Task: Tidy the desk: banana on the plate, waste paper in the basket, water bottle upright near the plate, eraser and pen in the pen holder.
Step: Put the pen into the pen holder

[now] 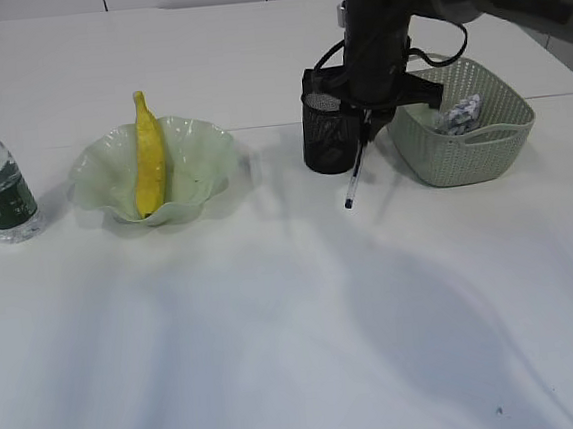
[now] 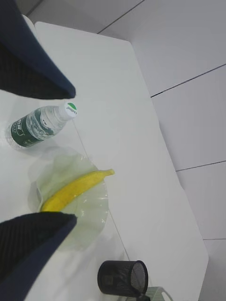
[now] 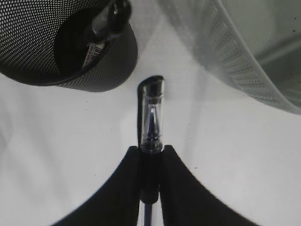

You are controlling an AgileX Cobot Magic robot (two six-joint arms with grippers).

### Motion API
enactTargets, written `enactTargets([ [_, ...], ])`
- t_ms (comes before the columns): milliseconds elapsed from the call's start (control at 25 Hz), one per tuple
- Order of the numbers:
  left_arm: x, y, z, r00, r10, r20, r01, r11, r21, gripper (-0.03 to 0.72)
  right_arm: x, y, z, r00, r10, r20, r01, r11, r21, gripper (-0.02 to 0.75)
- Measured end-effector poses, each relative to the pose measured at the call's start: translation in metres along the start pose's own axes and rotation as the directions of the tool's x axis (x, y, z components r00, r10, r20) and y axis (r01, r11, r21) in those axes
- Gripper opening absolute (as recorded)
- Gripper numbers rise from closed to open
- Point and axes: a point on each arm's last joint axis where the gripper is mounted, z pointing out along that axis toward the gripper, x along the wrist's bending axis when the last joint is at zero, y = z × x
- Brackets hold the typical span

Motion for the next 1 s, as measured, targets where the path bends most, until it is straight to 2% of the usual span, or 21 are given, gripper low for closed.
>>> enactTargets([
  [560,0.000,-0.003,0.000,1.000,0.000,0.003,0.000,1.000,0.030,0.528,-0.003,0.009,-0.008,0.999,-0.025,0.037,0.027,0.997,-0.070,0.087],
  [1000,0.000,-0.003,0.000,1.000,0.000,0.004,0.000,0.999,0.038,0.528,-0.006,0.033,-0.040,0.997,-0.037,0.068,0.053,0.968,-0.245,0.087],
])
